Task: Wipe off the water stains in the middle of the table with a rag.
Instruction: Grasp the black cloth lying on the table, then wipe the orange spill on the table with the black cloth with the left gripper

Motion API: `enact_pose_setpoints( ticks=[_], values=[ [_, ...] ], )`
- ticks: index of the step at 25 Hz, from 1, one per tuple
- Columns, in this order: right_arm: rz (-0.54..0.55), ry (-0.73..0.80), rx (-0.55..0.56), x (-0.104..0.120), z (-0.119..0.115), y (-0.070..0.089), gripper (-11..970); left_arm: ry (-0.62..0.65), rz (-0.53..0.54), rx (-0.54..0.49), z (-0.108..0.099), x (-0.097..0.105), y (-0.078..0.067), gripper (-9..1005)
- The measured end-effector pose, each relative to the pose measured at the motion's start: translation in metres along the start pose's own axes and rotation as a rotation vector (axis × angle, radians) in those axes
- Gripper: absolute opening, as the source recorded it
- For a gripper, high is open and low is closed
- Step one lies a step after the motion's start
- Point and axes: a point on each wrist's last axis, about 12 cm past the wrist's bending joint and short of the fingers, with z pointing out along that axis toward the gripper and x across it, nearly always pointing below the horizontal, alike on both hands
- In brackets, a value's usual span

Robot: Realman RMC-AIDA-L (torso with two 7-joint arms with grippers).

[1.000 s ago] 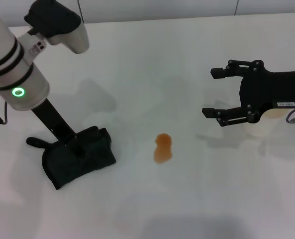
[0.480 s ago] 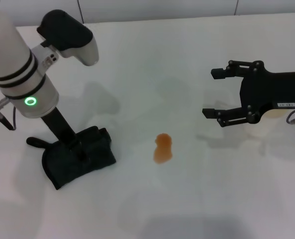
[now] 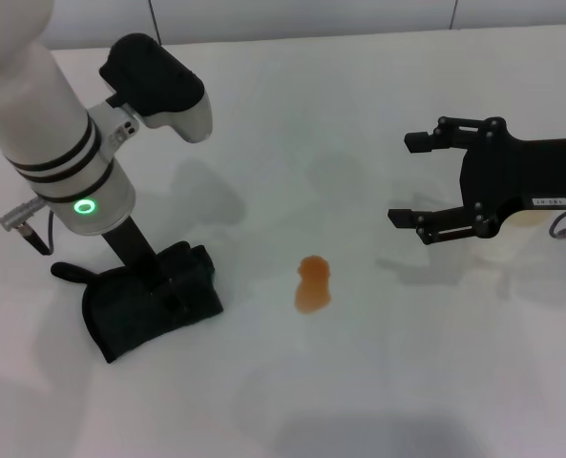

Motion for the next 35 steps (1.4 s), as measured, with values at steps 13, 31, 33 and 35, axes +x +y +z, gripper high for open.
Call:
enact_pose_setpoints(
  ticks=[13,31,33,35],
  values=[
    [0.001,0.001,-0.003,0.0005,-0.0003,0.0001,870,0.028,0.004,0.012,0.0013,-0.0035,-0.0019,754],
    [-0.005,0.004,-0.004,0.0009,-0.0008,0.0007,870,0.042,0.0,0.007,-0.0018,-0.0087,-0.0023,130],
    [-0.006,0.005,-0.003,0.0009,-0.001,0.0008,870,0.042,-0.001,0.005,-0.0022,-0.0089,-0.0021,109],
    [-0.007,0.005,-0.003,0.0008,-0.0012,0.0006,869,0.039,-0.006,0.004,-0.0029,-0.0095,-0.0018,98]
  ],
)
